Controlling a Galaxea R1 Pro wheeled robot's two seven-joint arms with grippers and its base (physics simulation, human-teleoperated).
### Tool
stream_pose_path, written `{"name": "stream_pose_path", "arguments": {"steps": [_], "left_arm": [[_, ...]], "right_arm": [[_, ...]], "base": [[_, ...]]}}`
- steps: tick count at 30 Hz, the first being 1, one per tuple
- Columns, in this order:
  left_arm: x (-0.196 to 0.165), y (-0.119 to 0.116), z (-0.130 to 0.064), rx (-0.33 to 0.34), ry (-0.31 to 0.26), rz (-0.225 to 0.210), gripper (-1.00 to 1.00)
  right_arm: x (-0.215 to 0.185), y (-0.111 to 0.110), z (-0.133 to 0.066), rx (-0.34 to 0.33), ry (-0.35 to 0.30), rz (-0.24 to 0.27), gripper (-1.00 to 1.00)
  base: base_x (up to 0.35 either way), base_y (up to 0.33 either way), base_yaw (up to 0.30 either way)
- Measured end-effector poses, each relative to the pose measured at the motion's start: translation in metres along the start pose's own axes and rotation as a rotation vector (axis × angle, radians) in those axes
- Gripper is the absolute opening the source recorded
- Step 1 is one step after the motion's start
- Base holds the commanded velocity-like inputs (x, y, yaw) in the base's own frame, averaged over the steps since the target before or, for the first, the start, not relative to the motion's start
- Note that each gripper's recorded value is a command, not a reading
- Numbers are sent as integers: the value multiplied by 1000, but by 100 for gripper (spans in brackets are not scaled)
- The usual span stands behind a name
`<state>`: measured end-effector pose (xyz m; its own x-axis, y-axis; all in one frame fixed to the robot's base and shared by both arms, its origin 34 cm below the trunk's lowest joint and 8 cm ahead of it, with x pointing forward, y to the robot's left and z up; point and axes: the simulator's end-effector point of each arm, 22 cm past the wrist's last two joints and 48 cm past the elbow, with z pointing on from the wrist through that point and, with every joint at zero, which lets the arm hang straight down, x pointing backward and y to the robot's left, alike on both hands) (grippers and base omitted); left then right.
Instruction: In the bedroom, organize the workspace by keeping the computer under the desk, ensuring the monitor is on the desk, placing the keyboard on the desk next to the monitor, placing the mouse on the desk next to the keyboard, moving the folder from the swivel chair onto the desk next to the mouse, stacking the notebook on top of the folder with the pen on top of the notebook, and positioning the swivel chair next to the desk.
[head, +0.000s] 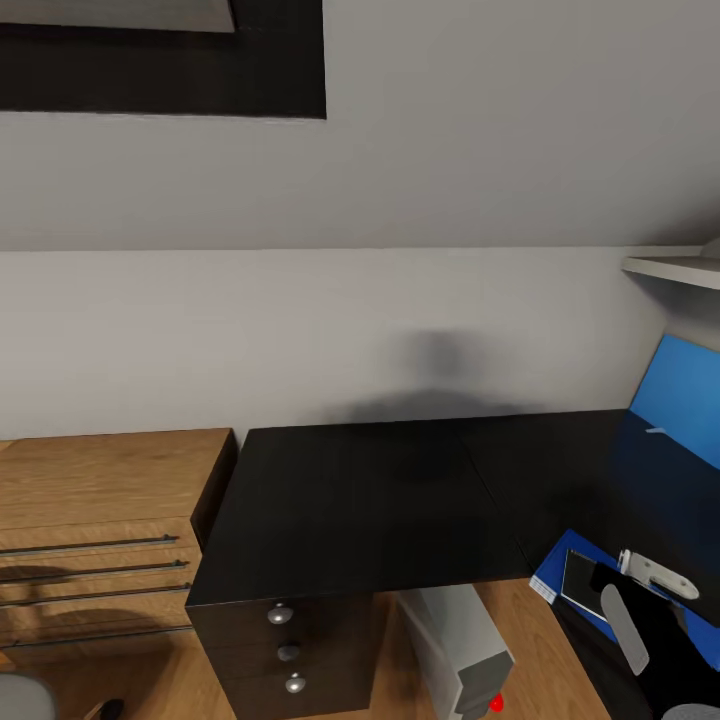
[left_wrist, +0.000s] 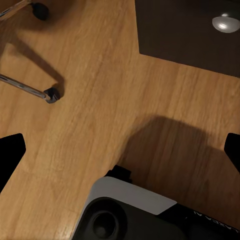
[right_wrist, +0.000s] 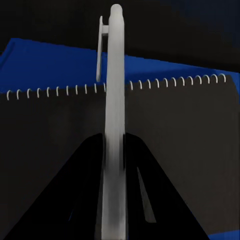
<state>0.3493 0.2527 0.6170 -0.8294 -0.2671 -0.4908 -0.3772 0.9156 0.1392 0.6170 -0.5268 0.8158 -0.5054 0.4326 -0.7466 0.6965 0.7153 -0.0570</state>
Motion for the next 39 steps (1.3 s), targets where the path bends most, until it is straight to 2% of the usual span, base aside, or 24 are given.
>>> {"name": "stream_pose_path", "arguments": {"steps": [8, 17, 29, 34, 39], "left_arm": [[0, 0, 0, 0, 0, 1, 100], [0, -1, 0, 2, 0, 1, 100], [0, -1, 0, 2, 0, 0, 100], [0, -1, 0, 2, 0, 0, 100], [0, -1, 0, 2, 0, 0, 100]], "right_arm": [[1, 9, 8, -14, -4, -20, -100], [-3, 9, 10, -10, -38, -18, -100], [0, 8, 14, -5, -43, -14, -100], [-1, 6, 28, 20, -48, -23, -100], [-4, 13, 33, -6, -65, -47, -100]], "base": [[0, 0, 0], [0, 0, 0], [0, 0, 0], [0, 0, 0], [0, 0, 0]]}}
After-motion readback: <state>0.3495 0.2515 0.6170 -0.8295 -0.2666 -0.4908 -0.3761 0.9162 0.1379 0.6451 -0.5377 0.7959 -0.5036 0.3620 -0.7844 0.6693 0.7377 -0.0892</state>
